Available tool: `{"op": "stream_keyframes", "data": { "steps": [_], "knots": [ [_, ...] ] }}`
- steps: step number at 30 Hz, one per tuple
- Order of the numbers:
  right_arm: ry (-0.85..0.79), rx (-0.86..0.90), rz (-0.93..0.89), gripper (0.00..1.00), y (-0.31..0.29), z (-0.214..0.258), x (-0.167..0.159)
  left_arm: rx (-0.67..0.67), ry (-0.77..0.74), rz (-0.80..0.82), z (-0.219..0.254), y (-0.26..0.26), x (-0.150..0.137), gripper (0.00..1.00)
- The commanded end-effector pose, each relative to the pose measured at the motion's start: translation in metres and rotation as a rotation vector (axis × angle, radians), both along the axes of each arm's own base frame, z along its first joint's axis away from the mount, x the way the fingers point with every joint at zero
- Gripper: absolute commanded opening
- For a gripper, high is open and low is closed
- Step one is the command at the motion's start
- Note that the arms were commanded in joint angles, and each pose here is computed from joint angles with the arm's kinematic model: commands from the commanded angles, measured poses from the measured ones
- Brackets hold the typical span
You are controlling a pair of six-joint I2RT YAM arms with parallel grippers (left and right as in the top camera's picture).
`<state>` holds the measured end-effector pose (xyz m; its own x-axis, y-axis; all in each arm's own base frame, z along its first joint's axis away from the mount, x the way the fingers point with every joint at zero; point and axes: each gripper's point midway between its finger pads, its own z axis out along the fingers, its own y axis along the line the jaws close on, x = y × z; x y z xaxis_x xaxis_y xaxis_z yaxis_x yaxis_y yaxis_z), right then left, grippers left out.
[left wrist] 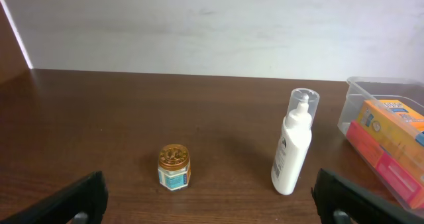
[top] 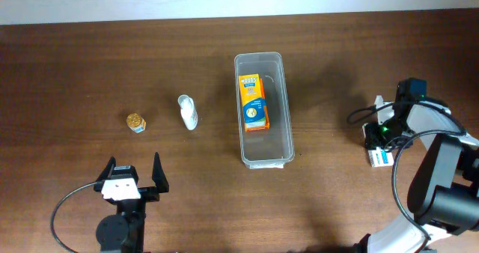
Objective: Pack container
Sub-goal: 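Lower the right gripper around the Panadol box and close on it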
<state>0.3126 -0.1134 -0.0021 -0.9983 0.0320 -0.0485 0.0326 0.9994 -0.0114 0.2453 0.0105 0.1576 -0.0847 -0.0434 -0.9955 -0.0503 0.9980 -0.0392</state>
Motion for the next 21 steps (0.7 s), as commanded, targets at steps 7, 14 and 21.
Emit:
{"op": "stream_keyframes", "data": {
  "steps": [7, 14, 21],
  "knots": [
    [0.021, 0.053, -0.044, 0.51, 0.004, 0.012, 0.008, 0.015, -0.001, -0.004, -0.001, 0.0, 0.0, 0.99],
    [0.03, 0.126, -0.048, 0.51, 0.013, 0.038, 0.014, 0.015, -0.001, -0.004, -0.001, 0.0, 0.0, 0.99],
    [0.028, 0.162, -0.048, 0.51, 0.016, 0.072, 0.022, 0.015, -0.001, -0.004, -0.001, 0.0, 0.0, 1.0]
  ]
}}
